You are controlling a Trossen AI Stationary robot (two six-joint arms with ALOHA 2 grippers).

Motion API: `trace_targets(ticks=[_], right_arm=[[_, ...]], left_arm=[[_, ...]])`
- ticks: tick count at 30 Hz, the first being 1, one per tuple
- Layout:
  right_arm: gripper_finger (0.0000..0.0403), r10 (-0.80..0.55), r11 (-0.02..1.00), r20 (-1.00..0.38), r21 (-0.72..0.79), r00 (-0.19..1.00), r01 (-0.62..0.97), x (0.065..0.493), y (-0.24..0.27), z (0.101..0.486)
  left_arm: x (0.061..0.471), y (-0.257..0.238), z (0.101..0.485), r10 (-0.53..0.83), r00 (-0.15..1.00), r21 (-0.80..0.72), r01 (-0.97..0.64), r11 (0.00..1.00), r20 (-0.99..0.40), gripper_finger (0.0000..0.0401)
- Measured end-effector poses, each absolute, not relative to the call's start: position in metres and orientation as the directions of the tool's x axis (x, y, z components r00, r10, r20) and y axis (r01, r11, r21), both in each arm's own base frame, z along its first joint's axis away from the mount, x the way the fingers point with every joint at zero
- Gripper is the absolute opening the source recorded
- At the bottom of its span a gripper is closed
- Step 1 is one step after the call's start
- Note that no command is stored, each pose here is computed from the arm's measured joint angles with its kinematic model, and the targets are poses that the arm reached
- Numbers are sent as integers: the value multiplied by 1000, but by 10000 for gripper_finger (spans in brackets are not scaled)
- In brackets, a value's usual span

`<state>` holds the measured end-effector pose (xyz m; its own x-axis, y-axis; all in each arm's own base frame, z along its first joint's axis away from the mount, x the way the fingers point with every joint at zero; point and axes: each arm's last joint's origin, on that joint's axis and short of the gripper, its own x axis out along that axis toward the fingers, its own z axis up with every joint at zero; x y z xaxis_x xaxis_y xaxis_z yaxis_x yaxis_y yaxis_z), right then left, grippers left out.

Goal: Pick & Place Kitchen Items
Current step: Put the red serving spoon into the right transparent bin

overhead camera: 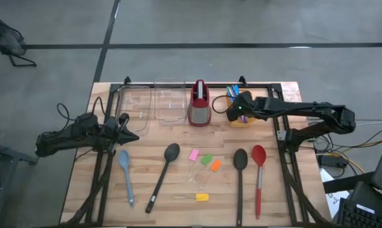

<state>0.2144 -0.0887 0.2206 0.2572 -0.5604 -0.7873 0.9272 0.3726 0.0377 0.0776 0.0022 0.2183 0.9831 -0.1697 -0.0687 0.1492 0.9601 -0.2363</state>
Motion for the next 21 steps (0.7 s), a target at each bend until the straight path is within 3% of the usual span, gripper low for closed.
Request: trace_targets(ticks=[9,21], right_arm=[[13,-555,519,-709,114,436,847,205,-48,251],[9,-502,749,-560,100,659,655,202,16,266]], left_arm=[[78,2,218,-169,983,-237,149,960,-69,12],[78,2,218,-169,983,-237,149,960,-69,12]])
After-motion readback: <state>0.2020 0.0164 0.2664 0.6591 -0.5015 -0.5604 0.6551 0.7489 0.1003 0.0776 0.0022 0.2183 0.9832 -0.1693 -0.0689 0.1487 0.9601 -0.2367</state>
